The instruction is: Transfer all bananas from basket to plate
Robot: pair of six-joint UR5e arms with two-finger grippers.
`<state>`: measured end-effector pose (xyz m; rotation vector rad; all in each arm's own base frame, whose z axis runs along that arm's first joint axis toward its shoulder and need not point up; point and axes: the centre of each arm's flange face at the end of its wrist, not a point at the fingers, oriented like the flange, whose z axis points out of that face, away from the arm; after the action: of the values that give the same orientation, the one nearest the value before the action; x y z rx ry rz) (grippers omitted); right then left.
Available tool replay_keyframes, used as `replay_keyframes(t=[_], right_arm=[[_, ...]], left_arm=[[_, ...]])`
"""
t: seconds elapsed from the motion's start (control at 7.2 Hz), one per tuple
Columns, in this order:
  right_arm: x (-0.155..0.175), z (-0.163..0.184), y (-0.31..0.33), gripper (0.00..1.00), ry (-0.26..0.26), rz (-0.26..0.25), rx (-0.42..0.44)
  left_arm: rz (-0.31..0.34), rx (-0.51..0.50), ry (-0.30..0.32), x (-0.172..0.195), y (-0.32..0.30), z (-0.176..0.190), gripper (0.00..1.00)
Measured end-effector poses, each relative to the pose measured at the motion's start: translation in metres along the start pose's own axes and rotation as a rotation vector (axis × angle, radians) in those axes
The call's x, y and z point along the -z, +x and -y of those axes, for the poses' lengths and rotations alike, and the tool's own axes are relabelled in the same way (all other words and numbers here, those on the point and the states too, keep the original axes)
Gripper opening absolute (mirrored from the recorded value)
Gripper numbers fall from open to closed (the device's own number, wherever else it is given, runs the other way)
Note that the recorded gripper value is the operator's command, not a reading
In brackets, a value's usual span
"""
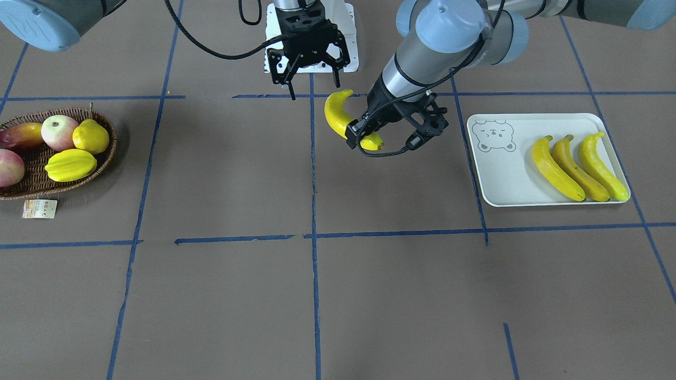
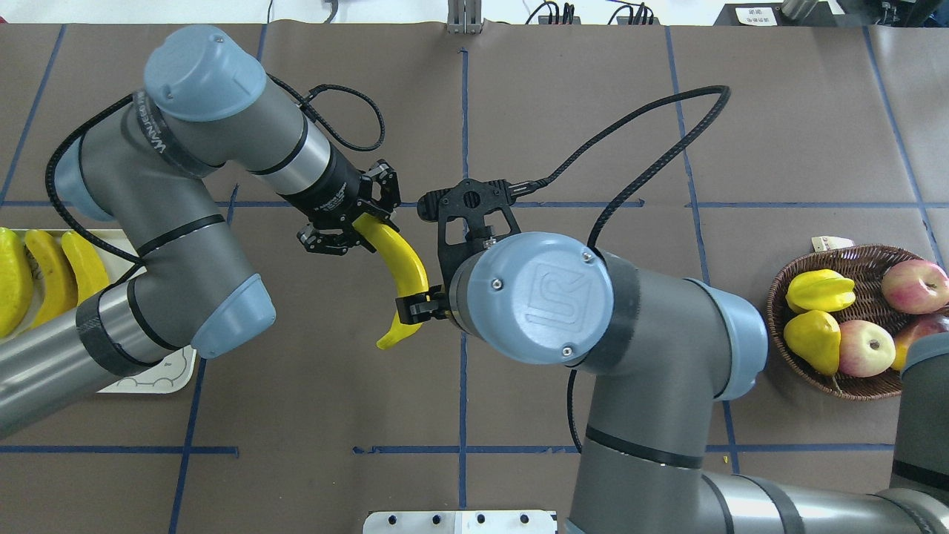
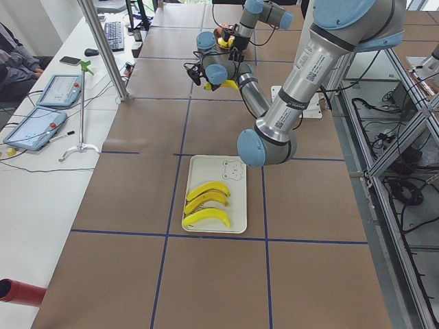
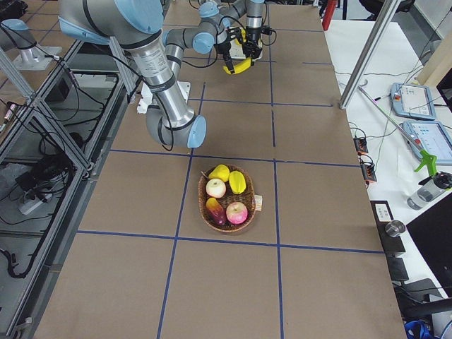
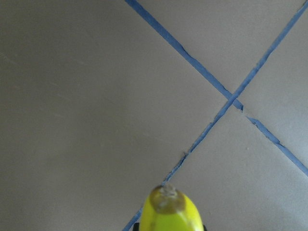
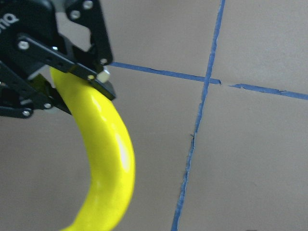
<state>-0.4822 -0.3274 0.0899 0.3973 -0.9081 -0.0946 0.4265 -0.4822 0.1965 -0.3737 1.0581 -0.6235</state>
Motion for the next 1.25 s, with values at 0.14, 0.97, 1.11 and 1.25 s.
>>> replay_keyframes(t=[0.14, 0.97, 1.11, 1.25], right_arm=[[0.006, 0.006, 0.024, 0.99, -0.033, 0.008, 0.003], [-0.005, 0.050, 0.224, 0.99, -0.228, -0.075, 0.149], [-0.005, 0.052, 0.270, 0.99, -0.256, -0.100, 0.199], [0.000, 0.051, 0.317, 0.99, -0.291, -0.105, 0.239]], left_arm=[[0.007, -0.013, 0.027, 0.009, -0.021, 0.026, 0.00], [0.189, -0.248, 0.154, 0.051, -0.219, 0.189, 0.00], [0.212, -0.254, 0.156, 0.049, -0.239, 0.201, 0.00], [0.222, -0.255, 0.156, 0.044, -0.254, 0.210, 0.01]])
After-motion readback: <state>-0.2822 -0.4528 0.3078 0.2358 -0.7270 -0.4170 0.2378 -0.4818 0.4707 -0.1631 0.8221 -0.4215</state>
